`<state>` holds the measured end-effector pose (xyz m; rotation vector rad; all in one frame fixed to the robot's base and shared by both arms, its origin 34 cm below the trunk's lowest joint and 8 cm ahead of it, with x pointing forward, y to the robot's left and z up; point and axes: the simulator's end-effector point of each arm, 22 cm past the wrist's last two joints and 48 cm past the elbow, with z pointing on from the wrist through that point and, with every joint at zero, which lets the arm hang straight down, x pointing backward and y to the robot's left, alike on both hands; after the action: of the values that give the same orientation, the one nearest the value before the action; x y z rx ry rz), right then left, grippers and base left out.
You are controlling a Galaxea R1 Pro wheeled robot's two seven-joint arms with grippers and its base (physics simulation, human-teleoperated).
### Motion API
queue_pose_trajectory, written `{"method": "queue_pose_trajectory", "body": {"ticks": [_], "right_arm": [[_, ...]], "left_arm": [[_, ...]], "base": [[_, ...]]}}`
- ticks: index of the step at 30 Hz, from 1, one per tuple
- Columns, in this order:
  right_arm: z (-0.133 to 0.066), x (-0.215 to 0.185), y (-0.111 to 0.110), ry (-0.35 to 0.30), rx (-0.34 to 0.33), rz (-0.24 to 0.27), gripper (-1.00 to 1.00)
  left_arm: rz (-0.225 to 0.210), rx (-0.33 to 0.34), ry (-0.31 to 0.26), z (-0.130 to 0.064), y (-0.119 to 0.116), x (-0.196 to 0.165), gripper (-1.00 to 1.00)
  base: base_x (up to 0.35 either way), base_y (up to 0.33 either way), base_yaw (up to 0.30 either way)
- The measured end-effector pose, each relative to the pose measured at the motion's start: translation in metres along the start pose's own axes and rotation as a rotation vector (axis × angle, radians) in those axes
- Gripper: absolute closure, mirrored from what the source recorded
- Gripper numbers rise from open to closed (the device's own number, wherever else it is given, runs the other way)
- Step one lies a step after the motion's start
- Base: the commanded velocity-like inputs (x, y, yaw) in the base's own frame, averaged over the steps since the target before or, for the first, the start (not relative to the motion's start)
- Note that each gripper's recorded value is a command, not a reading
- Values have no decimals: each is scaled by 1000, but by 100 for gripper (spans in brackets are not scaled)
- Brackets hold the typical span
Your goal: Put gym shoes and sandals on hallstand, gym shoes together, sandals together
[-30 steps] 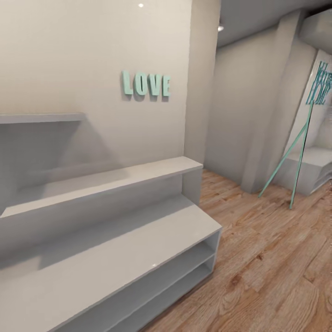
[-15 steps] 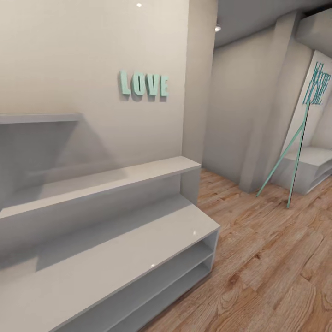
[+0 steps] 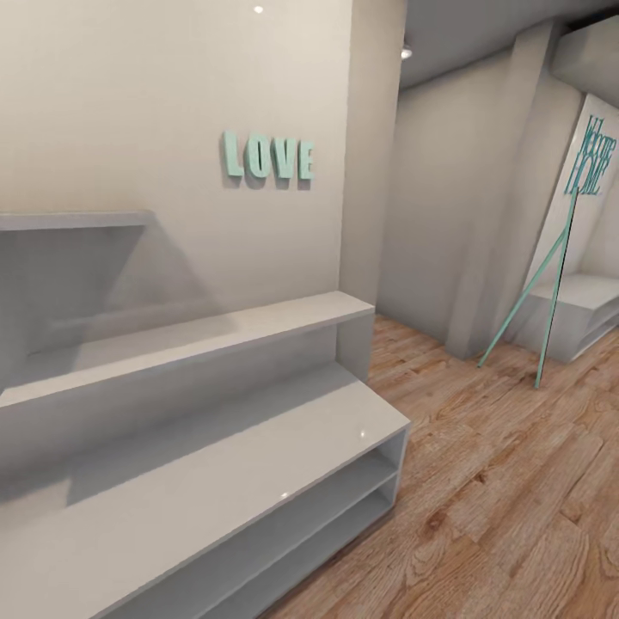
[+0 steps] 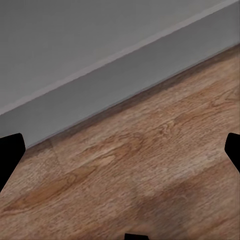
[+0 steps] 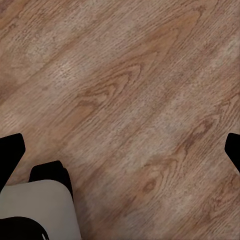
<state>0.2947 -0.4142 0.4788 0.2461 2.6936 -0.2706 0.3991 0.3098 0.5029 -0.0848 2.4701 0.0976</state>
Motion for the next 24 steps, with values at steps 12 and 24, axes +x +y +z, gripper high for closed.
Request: {"method": "queue_pose_trajectory", "body": {"ticks": [12,24], "right_arm": [[0,0,0,0,0,1,-100],[0,0,0,0,0,1,-100]], "left_arm": [[-2,0,0,0,-1,0,-100],[-2,0,0,0,-2,0,-100]], "base": [[0,0,-1],[0,0,0]]}}
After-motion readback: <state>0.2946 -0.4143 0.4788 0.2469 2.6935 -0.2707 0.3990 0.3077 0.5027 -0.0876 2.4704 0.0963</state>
